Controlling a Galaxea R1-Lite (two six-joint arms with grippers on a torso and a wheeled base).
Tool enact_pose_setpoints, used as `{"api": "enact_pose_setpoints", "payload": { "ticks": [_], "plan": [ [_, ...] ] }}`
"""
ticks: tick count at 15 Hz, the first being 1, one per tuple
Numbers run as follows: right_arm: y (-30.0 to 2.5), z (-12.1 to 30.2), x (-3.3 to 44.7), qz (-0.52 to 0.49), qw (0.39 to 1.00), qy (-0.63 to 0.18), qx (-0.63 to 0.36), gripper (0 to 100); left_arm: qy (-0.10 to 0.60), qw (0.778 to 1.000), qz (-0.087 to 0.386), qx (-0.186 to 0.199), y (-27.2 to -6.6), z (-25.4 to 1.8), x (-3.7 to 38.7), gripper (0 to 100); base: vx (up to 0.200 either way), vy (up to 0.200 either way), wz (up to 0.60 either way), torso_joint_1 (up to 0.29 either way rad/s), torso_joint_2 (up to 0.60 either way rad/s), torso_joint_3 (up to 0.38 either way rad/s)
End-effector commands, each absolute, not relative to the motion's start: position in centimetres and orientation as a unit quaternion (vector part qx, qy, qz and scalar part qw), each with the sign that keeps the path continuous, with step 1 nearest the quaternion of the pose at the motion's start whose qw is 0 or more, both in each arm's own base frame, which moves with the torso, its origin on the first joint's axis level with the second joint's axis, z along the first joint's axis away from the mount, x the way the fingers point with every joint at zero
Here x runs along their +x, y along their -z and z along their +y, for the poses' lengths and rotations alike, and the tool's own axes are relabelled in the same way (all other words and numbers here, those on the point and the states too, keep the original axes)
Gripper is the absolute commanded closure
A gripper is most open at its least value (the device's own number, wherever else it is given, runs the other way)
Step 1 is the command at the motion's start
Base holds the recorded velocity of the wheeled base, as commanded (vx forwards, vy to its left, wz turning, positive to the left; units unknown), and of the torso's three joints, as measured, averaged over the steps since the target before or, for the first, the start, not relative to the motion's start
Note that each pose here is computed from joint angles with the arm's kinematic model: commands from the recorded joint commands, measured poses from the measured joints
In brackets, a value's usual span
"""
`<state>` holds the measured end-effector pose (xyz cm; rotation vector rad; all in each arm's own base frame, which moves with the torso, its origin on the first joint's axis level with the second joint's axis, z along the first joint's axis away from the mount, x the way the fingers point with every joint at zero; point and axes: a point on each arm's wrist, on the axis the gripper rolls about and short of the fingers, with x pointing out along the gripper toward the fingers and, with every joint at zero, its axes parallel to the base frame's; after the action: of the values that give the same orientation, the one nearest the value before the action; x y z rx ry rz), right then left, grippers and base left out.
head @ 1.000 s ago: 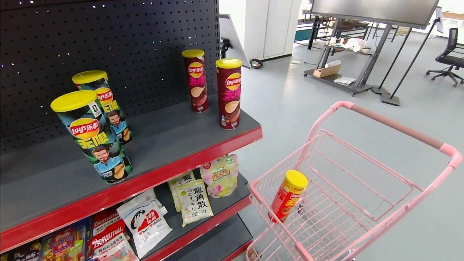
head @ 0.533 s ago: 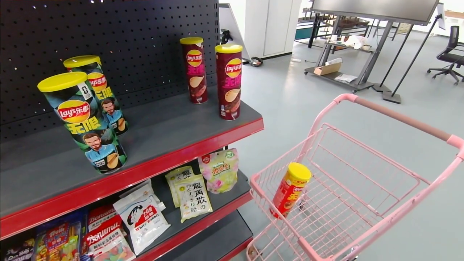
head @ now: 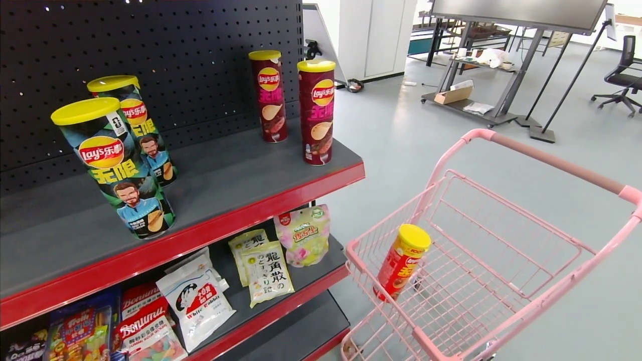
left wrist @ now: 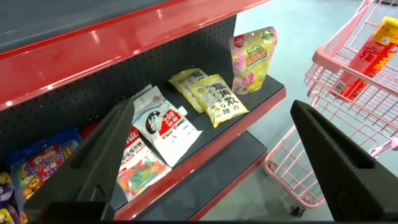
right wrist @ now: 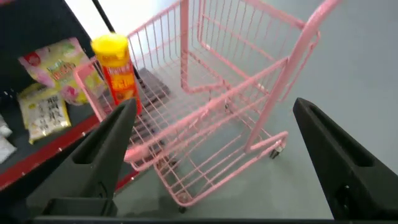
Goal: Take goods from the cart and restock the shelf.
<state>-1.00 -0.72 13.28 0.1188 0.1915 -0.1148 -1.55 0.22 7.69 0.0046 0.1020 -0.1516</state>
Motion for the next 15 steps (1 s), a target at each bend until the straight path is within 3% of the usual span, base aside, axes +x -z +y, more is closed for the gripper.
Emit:
{"api": "enact_pose_setpoints", "payload": {
  "ticks": [1,4,7,11,15],
  "plan": [
    [-21.2,1.1,8.8,0.182,0.981,0.015,0.058,0,0.076,0.996,0.051,0.002,-7.7,0.2,-1.5,0,0.0,0.0,0.0,0.0,0.0,0.0],
    [-17.5,3.2,14.0,0.227,0.956,-0.162,0.088,0,0.075,0.996,0.051,0.002,-7.7,0.2,-1.6,0,0.0,0.0,0.0,0.0,0.0,0.0],
    [-11.2,4.2,18.4,0.29,0.938,-0.18,0.054,0,0.076,0.996,0.051,0.004,-7.7,0.2,-1.5,0,0.0,0.0,0.0,0.0,0.0,0.0],
    [-7.4,5.5,22.7,0.311,0.93,-0.186,0.051,0,0.076,0.996,0.05,0.004,-7.7,0.2,-1.6,0,0.0,0.0,0.0,0.0,0.0,0.0],
    [-6.1,7.0,24.4,0.327,0.922,-0.202,0.044,0,0.075,0.996,0.051,0.004,-7.7,0.2,-1.5,0,0.0,0.0,0.0,0.0,0.0,0.0]
  ]
}}
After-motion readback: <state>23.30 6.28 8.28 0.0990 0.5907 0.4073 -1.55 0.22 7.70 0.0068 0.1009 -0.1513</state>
